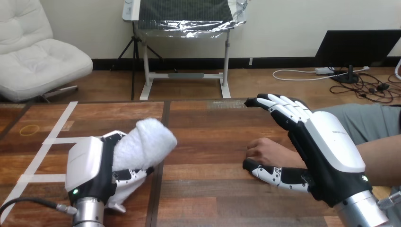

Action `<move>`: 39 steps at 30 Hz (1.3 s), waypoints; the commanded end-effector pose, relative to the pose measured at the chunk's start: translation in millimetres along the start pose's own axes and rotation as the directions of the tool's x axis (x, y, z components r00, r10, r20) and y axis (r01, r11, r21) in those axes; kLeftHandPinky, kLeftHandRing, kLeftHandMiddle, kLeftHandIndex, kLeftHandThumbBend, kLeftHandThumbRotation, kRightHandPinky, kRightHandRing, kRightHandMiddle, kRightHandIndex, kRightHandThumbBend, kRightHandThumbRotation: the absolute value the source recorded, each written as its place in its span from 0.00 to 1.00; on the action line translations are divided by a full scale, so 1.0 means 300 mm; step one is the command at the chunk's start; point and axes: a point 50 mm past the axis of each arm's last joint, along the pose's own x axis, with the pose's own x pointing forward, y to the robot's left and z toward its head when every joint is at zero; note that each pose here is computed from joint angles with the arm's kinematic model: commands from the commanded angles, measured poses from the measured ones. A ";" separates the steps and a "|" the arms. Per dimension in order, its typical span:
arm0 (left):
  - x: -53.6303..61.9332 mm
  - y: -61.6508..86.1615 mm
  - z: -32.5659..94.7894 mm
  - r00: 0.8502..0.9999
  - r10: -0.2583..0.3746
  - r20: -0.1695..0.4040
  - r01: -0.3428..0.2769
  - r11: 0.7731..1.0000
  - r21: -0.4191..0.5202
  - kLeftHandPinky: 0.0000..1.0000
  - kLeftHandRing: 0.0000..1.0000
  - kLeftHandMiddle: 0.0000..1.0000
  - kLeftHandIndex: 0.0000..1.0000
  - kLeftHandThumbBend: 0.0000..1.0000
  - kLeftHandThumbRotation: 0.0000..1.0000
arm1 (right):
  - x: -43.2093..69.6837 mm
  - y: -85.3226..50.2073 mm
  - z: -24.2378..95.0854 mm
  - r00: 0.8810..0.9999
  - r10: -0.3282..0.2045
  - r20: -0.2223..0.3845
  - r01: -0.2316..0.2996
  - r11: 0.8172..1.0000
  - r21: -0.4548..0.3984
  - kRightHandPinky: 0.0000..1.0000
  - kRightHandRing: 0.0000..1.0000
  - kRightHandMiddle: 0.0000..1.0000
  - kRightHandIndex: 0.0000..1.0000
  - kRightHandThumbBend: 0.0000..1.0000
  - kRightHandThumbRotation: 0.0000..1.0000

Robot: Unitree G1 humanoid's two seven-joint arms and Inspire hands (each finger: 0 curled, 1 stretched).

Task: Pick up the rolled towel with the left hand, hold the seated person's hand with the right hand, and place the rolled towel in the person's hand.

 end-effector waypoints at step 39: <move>-0.151 0.012 0.317 0.966 0.051 0.255 0.170 0.616 -0.769 0.41 0.39 0.40 0.48 0.73 0.14 | 0.017 -0.068 0.004 0.997 -0.076 0.018 0.077 0.996 -0.042 0.92 0.95 0.92 0.85 0.59 0.13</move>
